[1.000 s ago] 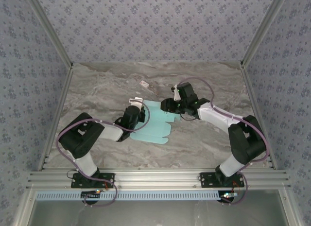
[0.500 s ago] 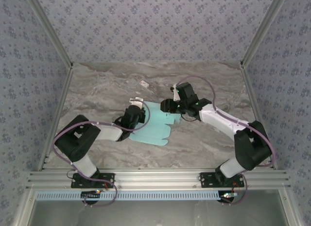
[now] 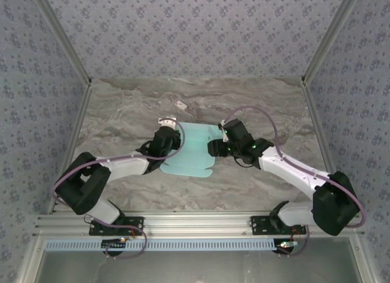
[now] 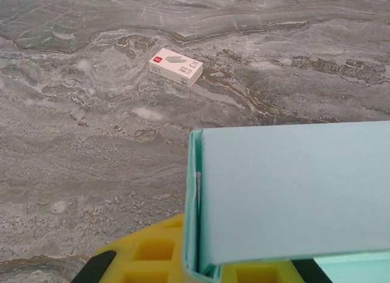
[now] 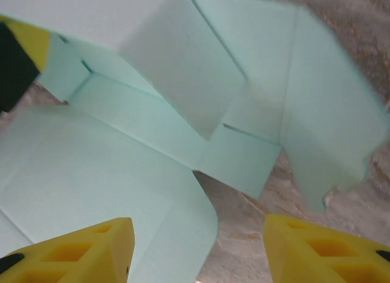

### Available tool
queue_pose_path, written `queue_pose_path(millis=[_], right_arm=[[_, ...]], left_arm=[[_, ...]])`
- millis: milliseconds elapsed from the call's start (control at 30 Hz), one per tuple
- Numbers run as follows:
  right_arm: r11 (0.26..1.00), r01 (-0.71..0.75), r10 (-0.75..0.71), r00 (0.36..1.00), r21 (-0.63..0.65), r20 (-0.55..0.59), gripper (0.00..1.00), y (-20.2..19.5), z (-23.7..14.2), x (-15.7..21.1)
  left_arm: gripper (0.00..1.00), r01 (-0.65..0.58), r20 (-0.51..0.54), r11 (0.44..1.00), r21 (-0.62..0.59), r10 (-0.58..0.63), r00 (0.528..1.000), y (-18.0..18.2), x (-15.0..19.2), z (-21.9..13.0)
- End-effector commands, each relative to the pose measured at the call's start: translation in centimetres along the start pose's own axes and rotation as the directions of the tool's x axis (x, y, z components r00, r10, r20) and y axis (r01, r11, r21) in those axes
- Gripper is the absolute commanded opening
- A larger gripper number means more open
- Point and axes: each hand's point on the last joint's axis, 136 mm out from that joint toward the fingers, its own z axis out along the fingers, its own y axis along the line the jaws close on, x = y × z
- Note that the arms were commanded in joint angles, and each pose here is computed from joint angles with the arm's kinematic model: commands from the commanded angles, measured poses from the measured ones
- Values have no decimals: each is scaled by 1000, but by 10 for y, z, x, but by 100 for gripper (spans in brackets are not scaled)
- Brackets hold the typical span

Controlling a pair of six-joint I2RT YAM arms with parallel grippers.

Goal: Fold the paper box

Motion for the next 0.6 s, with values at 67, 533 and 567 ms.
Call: queue_pose_path(millis=[67,533,567], right_arm=[[991,-134,132,989,17,62,62,-3,14,0],[974,-224,224,968,-11,112,70,1,34,-2],[975,-221,221,969,-13,111,70,2,35,-3]], left_arm=[[1,43,35,999,5,-43,998,-1,-17,-9],[0,58,49,998,21,-58,997,-2,-21,-14],[0,59,51,998,22,-60,997,-2,-22,-14]])
